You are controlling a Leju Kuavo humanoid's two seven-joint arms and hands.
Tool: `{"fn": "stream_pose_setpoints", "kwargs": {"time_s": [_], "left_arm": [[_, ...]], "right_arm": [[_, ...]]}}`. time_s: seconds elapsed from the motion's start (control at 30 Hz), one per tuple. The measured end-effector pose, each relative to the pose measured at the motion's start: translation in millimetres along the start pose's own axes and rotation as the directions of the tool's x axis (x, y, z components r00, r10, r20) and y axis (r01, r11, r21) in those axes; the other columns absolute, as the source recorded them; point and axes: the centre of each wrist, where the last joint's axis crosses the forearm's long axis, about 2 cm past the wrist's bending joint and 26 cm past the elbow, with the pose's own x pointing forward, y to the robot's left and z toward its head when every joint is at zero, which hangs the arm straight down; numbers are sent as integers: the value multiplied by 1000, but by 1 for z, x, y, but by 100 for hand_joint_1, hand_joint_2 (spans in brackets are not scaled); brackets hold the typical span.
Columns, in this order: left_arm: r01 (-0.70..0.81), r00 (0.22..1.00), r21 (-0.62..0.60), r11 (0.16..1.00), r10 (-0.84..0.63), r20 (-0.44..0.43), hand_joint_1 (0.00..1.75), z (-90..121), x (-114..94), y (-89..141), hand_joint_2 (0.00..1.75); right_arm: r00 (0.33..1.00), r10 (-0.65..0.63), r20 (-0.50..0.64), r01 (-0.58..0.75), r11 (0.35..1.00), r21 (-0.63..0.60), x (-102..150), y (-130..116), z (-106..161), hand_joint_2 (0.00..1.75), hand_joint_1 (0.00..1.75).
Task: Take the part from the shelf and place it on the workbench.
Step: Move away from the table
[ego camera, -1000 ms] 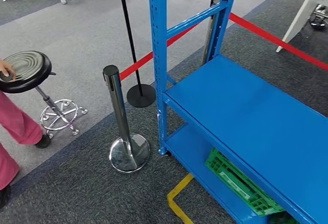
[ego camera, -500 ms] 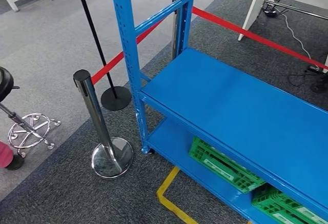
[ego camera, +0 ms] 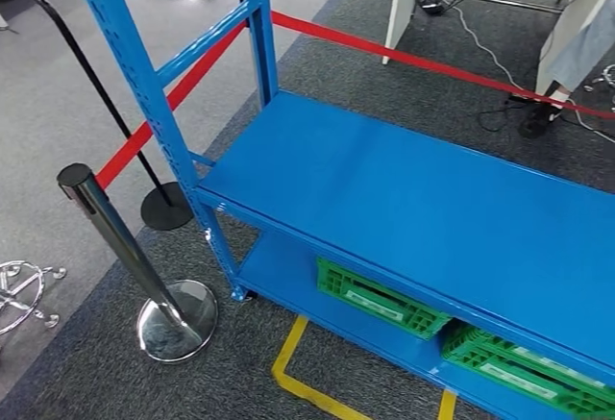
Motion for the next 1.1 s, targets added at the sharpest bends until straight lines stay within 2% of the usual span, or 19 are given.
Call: {"fn": "stream_pose_setpoints", "kwargs": {"time_s": [0.47, 1.0, 1.1], "left_arm": [[30, 999, -23, 999, -30, 14, 0, 0, 0, -1, 0], [12, 1000, 1, 1000, -12, -16, 0, 3, -2, -1, 0], [16, 1000, 8, 1000, -16, -14, 0, 2, -2, 1, 0]], "right_arm": [[1000, 1, -4, -1, 1000, 0, -1, 0, 1, 0, 0], [1000, -16, -3, 16, 1000, -8, 0, 1, 0, 0, 0], [1000, 30, 4, -29, 999, -19, 0, 1, 0, 0, 0]]}}
